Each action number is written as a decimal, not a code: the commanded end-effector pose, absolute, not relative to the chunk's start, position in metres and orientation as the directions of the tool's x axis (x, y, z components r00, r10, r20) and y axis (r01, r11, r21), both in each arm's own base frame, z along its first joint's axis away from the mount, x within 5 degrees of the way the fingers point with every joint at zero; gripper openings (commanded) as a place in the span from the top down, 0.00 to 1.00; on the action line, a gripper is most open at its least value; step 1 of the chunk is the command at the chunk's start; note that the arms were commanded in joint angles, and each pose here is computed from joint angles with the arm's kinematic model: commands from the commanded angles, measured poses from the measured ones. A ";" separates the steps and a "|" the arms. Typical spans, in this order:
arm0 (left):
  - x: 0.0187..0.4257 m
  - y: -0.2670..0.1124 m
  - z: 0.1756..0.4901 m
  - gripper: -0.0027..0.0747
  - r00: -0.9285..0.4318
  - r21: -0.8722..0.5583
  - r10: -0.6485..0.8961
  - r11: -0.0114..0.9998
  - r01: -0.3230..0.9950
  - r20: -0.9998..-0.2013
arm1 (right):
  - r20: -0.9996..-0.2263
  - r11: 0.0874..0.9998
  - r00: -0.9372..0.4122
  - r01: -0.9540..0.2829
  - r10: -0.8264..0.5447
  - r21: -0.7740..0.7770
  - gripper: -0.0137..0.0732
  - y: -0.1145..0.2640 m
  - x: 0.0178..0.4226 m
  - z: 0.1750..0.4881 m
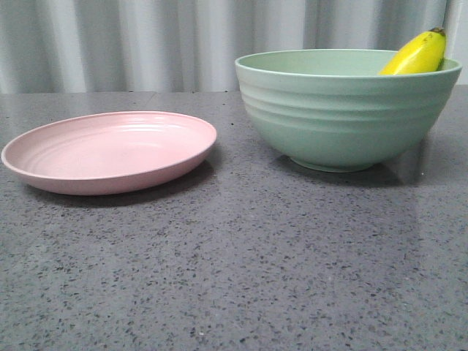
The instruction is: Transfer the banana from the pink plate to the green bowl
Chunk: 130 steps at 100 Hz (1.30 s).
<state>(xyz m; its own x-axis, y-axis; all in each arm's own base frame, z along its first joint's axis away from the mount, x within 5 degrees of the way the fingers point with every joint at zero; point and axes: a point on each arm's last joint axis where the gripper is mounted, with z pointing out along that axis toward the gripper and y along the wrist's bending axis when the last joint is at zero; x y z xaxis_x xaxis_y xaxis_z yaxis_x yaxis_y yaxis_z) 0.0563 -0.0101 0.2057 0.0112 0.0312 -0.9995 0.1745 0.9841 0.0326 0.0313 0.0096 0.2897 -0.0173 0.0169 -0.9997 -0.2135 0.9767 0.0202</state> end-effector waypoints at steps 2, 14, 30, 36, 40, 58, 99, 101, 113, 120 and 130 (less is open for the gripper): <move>0.056 -0.004 0.205 0.99 0.079 0.005 -0.001 0.997 0.075 -0.997 | -0.998 0.980 0.068 -0.199 0.019 0.005 0.93 0.008 0.031 0.303; 0.055 -0.002 0.192 0.99 -0.053 -0.005 -0.004 1.000 0.023 -0.999 | -0.998 0.980 0.067 -0.199 0.018 0.005 0.93 0.008 0.031 0.303; 0.053 -0.002 0.180 0.99 -0.184 -0.006 -0.001 1.000 0.027 -0.983 | -0.998 0.980 0.067 -0.199 0.018 0.005 0.93 0.008 0.031 0.303; 0.053 -0.002 0.181 0.99 -0.177 -0.006 -0.001 1.000 0.029 -0.984 | -0.998 0.980 0.067 -0.199 0.018 0.005 0.93 0.008 0.031 0.303; 0.053 -0.002 0.181 0.99 -0.179 -0.006 -0.001 1.000 0.029 -0.984 | -0.998 0.980 0.067 -0.199 0.018 0.005 0.93 0.008 0.031 0.303; 0.053 -0.002 0.181 0.99 -0.179 -0.006 -0.001 1.000 0.029 -0.984 | -0.998 0.980 0.067 -0.199 0.018 0.005 0.93 0.008 0.031 0.303; 0.053 -0.002 0.181 0.99 -0.179 -0.006 -0.001 1.000 0.029 -0.984 | -0.998 0.980 0.067 -0.199 0.018 0.005 0.93 0.008 0.031 0.303; 0.053 -0.002 0.181 0.99 -0.179 -0.006 -0.001 1.000 0.029 -0.984 | -0.998 0.980 0.067 -0.199 0.018 0.005 0.93 0.008 0.031 0.303; 0.053 -0.002 0.181 0.99 -0.179 -0.006 -0.001 1.000 0.029 -0.984 | -0.997 0.983 0.075 -0.182 0.019 0.005 0.93 0.008 0.032 0.296; 0.053 -0.002 0.181 0.99 -0.179 -0.006 -0.001 1.000 0.029 -0.984 | -0.997 0.989 0.073 -0.145 0.017 0.006 0.93 0.007 0.033 0.285; 0.053 -0.002 0.181 0.99 -0.179 -0.006 -0.001 1.000 0.029 -0.984 | -0.997 0.999 0.080 -0.053 -0.003 -0.008 0.93 0.003 0.036 0.265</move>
